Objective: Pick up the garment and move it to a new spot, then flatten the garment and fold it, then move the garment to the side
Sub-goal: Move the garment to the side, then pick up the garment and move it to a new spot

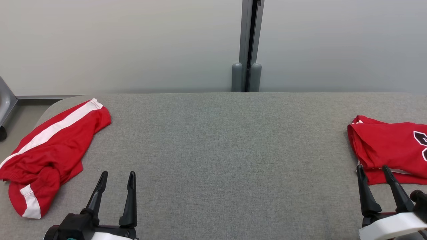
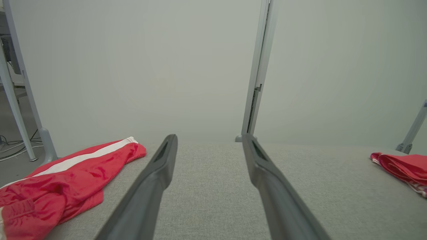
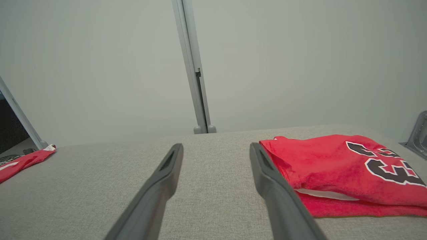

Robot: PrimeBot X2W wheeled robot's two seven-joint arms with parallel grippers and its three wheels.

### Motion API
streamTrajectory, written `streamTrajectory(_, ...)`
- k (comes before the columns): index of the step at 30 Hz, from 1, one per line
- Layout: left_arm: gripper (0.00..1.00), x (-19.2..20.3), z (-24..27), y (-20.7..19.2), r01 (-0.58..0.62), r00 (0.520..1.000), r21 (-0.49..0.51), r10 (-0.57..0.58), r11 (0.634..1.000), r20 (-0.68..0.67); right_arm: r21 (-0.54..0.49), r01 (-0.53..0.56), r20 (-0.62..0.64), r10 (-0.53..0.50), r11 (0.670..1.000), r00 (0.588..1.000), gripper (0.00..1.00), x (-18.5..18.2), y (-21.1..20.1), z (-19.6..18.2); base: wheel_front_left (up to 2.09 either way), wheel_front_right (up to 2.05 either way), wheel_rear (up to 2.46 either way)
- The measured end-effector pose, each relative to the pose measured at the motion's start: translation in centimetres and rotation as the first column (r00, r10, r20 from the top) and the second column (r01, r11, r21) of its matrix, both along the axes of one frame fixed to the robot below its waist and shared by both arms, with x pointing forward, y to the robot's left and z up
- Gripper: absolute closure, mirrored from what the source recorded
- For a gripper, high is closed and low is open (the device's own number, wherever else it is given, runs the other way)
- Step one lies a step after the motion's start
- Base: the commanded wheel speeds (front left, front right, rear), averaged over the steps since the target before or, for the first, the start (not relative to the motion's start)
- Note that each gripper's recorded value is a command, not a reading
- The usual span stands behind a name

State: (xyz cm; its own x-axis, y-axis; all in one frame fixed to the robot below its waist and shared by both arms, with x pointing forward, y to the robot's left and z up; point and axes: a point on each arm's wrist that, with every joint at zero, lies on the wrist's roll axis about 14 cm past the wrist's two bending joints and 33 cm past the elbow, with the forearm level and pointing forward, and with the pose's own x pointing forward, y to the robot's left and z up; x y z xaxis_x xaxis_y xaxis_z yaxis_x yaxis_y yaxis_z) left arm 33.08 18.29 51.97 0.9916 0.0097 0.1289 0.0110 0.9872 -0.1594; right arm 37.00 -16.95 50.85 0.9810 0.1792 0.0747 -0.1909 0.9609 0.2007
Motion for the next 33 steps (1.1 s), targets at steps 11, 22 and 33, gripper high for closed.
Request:
streamTrajectory(11,0.0,0.0,-0.2,-0.2,0.007,1.0,0.006,-0.007,1.0,-0.004,-0.011,0.003,0.011,-0.003,1.0,1.0,0.0,0.1,0.0,0.5,0.0,0.0,0.0)
streamTrajectory(22,0.0,-0.3,-0.4,0.8,-0.029,1.0,0.006,0.029,1.0,-0.011,-0.02,-0.025,0.006,0.025,0.999,1.0,0.0,0.6,0.9,0.3,0.0,0.0,0.0)
streamTrajectory(33,0.0,-3.6,-0.6,7.2,-0.24,0.97,0.02,0.241,0.971,-0.019,-0.017,-0.255,-0.013,0.255,0.967,0.967,0.0,2.0,9.3,-0.1,0.0,0.0,0.0)
